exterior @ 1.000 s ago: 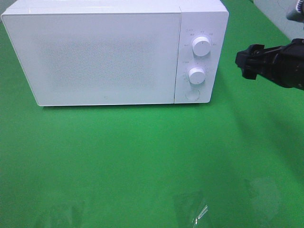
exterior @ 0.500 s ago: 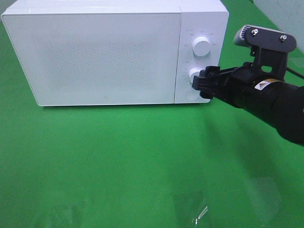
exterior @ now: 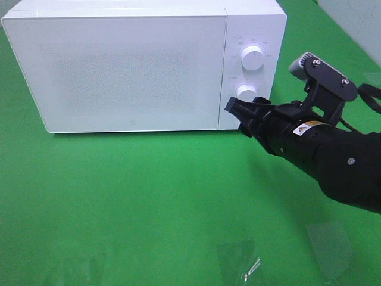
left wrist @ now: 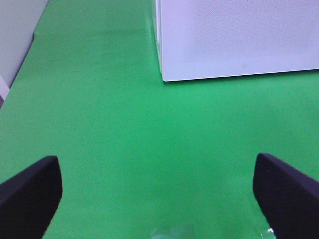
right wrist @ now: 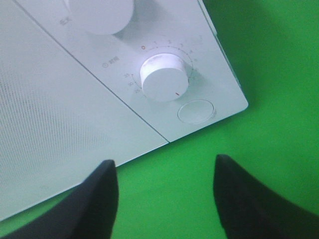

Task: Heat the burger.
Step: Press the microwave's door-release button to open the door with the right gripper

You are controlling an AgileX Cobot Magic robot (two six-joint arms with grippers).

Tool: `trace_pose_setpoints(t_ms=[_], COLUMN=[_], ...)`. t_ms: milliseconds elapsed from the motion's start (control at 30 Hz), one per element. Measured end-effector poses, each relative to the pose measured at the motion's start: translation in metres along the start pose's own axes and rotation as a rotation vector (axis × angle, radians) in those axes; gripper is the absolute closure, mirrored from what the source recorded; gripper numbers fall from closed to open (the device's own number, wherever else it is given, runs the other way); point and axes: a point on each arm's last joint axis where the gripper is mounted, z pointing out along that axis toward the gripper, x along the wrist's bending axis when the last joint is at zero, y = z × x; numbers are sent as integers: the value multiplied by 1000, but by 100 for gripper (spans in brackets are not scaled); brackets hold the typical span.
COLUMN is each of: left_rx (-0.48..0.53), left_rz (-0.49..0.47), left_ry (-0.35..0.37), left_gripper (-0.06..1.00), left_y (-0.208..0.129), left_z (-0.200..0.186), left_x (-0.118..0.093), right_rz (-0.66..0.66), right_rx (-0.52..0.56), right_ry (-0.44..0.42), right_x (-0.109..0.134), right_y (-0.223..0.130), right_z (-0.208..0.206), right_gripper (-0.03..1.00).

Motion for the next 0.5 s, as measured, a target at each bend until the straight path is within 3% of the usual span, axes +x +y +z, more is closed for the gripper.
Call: trace_pose_setpoints(t_ms=[100,167,233,300,333,367,500], left_rx=[0,0,0,0,0,0,0], left_rz=[0,0,0,0,0,0,0], left_ry=[0,0,0,0,0,0,0], left_gripper=[-1,-1,-1,-1,-1,-1,-1], left_y=[0,0,0,0,0,0,0], left_z=[0,0,0,0,0,0,0], left_x=[0,0,0,0,0,0,0], right_rz=[99,266,266,443,443,530,685], right_rx=[2,2,2,3,3,3,1], right_ry=[0,-1,-1,-1,-1,-1,0], right_x=[0,0,0,0,0,0,0], right_y=[0,0,0,0,0,0,0], right_z=[0,0,0,0,0,0,0], right_gripper=[48,67,67,82,82,88,94])
